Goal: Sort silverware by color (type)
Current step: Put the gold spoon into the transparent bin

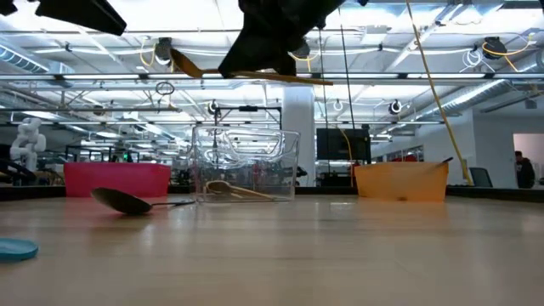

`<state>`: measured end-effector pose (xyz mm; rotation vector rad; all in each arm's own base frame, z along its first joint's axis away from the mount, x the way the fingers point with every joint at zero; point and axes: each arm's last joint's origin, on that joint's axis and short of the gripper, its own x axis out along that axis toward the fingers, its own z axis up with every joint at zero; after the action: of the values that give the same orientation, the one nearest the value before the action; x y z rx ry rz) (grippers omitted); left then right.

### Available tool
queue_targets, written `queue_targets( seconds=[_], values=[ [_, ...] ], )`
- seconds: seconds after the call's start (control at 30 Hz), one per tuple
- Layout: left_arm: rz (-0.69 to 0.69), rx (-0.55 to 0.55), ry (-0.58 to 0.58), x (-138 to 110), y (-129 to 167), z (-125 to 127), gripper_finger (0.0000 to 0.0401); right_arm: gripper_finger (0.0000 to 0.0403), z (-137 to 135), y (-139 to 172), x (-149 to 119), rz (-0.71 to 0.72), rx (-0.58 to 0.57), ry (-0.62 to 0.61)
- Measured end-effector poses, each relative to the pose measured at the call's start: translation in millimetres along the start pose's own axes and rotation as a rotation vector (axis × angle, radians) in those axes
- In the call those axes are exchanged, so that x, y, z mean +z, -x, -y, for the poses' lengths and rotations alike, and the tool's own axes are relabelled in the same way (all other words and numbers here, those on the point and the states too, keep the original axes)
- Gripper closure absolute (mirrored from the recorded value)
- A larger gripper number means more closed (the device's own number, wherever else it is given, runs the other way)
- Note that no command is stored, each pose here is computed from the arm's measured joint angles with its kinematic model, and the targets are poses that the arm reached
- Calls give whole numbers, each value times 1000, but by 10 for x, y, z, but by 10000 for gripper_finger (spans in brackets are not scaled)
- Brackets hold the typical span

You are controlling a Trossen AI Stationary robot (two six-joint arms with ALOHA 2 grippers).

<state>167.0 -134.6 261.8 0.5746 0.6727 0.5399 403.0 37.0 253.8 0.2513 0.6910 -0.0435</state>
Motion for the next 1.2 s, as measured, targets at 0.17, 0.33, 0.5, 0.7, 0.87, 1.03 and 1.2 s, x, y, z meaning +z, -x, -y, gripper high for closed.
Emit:
queue_targets(
  seconds=[0.17, 0.33, 0.5, 0.7, 0.87, 1.03, 1.2],
  values=[
    [-18, 35, 6, -31, -20, -50, 286, 395, 209, 6, 155, 35, -38, -34],
    [-30, 49, 9, -52, -22, -73, 286, 395, 306, 66, 406, 101, -54, -22],
    [-34, 61, -13, -65, -21, -91, 286, 395, 458, 199, 642, 165, -108, -35],
    [-4, 115, -40, -78, -20, -137, 286, 396, 652, 310, 837, 249, -136, -57],
    [50, 176, -78, -81, -14, -181, 286, 396, 831, 294, 968, 361, -152, -47],
    [93, 235, -128, -89, -10, -240, 286, 396, 1014, 165, 1083, 395, -179, -25],
    [128, 296, -126, -74, -49, -292, 286, 396, 1146, -4, 1285, 375, -192, 12]
  ],
)
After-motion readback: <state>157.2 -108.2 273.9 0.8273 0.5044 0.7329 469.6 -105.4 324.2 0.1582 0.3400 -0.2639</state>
